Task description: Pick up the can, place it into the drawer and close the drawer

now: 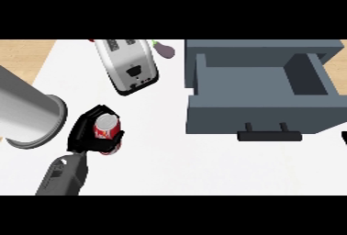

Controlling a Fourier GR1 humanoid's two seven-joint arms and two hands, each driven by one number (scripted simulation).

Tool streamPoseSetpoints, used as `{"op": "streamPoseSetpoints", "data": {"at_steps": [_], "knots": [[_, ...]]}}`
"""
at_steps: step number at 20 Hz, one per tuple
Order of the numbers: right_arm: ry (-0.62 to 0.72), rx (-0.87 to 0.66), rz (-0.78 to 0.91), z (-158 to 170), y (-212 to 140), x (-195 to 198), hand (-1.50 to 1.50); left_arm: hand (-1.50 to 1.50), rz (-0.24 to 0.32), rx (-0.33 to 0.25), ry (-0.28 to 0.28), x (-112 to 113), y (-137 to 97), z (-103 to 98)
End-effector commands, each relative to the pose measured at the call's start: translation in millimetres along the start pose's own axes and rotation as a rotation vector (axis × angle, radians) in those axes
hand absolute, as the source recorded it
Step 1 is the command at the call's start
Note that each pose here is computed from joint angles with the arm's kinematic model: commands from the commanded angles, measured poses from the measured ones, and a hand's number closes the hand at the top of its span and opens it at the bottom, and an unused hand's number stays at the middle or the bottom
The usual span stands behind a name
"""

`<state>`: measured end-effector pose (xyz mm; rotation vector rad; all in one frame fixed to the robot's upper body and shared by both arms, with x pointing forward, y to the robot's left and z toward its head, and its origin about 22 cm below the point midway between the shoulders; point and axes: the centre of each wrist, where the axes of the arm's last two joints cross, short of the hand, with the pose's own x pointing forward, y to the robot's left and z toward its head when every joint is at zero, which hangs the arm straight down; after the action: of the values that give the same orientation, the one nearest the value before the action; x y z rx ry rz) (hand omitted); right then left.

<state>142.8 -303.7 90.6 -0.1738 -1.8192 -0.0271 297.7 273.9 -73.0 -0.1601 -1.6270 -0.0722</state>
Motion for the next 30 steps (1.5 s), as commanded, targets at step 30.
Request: {"op": "streamPoseSetpoints", "data": {"at_steps": [30], "knots": [[-0.019,-0.015,0.007,-11,-12,-3,-1.50,1.50,-0.125,0.030,-0.168,212,-191,-105]]}}
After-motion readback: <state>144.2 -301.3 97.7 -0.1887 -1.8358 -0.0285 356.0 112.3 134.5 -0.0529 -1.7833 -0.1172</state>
